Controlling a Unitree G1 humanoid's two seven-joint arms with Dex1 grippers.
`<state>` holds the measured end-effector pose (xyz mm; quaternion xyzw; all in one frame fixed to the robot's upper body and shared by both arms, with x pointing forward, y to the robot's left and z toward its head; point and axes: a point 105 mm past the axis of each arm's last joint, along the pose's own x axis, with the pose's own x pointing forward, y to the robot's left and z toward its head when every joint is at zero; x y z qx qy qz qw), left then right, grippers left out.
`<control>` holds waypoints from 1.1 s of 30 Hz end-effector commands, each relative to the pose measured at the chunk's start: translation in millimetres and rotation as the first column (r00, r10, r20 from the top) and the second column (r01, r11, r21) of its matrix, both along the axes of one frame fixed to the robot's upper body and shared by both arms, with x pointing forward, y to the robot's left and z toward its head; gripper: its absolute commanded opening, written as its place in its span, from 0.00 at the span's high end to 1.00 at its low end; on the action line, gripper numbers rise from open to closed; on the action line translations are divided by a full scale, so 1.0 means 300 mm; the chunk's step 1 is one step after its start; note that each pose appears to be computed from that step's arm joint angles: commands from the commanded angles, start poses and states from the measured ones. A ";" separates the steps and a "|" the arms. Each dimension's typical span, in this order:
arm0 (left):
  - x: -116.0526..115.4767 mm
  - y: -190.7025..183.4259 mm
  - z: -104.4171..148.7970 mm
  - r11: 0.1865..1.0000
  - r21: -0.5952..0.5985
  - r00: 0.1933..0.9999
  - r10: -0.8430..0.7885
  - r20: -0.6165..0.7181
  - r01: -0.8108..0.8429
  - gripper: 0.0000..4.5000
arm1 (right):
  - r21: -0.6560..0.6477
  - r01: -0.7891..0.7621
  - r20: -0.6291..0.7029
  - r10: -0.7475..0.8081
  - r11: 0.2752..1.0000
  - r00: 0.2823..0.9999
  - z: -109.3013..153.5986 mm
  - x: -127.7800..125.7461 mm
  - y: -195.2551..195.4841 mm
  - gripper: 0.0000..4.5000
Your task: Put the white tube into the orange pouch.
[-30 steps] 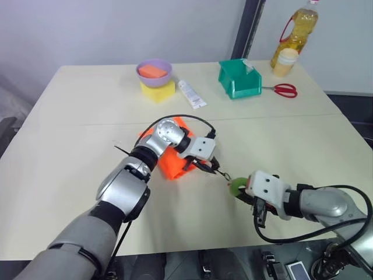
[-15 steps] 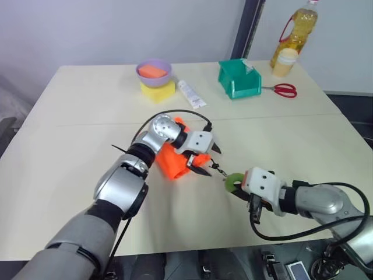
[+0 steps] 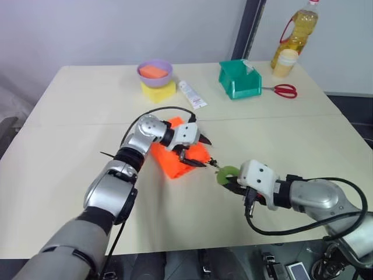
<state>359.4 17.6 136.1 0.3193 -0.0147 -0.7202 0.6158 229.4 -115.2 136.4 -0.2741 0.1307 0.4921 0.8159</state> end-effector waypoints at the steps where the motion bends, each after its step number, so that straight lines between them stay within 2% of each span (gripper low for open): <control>1: -0.015 -0.005 0.037 0.999 -0.031 0.999 -0.032 0.031 0.033 0.11 | 0.009 -0.078 0.007 0.078 0.997 0.997 0.022 -0.044 0.038 1.00; 15: -0.069 -0.060 0.035 0.979 0.033 0.970 -0.202 0.138 0.199 0.11 | -0.009 -0.107 -0.014 0.106 0.994 0.994 0.011 -0.060 0.050 1.00; 22: -0.080 -0.067 0.020 0.937 0.186 0.925 -0.330 0.189 0.297 0.11 | -0.021 -0.105 -0.021 0.105 0.994 0.994 0.003 -0.059 0.043 1.00; 33: -0.083 -0.097 0.037 0.893 0.279 0.882 -0.418 0.219 0.354 0.11 | -0.024 -0.086 -0.026 0.086 0.996 0.996 -0.009 -0.066 0.042 1.00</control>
